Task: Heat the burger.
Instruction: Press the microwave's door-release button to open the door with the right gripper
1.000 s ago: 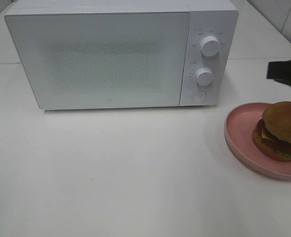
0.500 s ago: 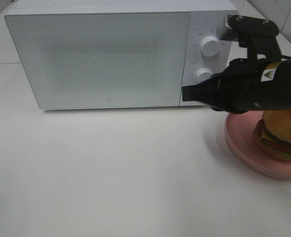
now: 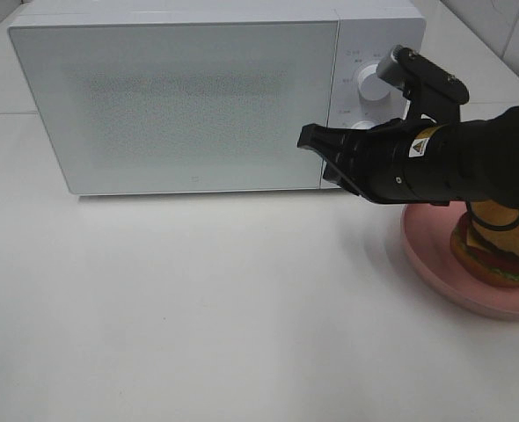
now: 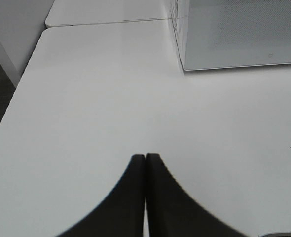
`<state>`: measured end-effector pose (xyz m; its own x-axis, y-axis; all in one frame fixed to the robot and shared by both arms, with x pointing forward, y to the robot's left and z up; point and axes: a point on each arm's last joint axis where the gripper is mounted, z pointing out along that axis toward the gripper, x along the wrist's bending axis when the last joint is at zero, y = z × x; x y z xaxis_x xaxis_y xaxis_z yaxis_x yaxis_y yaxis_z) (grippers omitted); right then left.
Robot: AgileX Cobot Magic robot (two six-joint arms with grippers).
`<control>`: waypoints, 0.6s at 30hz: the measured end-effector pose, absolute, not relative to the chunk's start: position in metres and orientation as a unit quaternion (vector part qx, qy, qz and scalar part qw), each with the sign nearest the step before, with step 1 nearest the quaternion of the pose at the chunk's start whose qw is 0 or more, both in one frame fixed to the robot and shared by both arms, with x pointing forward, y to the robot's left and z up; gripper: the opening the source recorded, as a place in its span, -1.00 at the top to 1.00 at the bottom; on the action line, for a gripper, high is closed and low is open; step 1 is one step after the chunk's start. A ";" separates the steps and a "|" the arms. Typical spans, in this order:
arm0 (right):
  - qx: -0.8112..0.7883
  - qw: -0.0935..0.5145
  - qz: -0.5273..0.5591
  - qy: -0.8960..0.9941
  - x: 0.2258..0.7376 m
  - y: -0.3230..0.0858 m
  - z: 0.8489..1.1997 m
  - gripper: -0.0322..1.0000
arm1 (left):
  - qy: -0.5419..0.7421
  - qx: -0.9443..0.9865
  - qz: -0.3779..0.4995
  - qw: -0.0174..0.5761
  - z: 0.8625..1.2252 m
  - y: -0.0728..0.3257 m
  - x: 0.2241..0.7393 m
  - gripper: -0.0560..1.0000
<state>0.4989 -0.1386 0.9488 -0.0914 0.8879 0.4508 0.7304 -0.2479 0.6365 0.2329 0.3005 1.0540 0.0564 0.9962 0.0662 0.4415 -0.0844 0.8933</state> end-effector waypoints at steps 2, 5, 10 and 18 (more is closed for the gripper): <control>0.689 0.080 0.432 0.577 0.501 -0.138 0.947 0.93 | 0.571 0.630 0.382 0.363 1.054 0.300 0.233 0.89; 0.724 0.054 0.442 0.526 0.504 -0.137 0.944 0.93 | 0.571 0.630 0.382 0.363 1.054 0.300 0.233 0.89; 0.771 0.012 0.452 0.448 0.507 -0.136 0.939 0.93 | 0.571 0.630 0.382 0.363 1.054 0.300 0.233 0.89; 0.805 -0.037 0.483 0.341 0.515 -0.133 0.933 0.93 | 0.571 0.630 0.382 0.363 1.054 0.300 0.233 0.89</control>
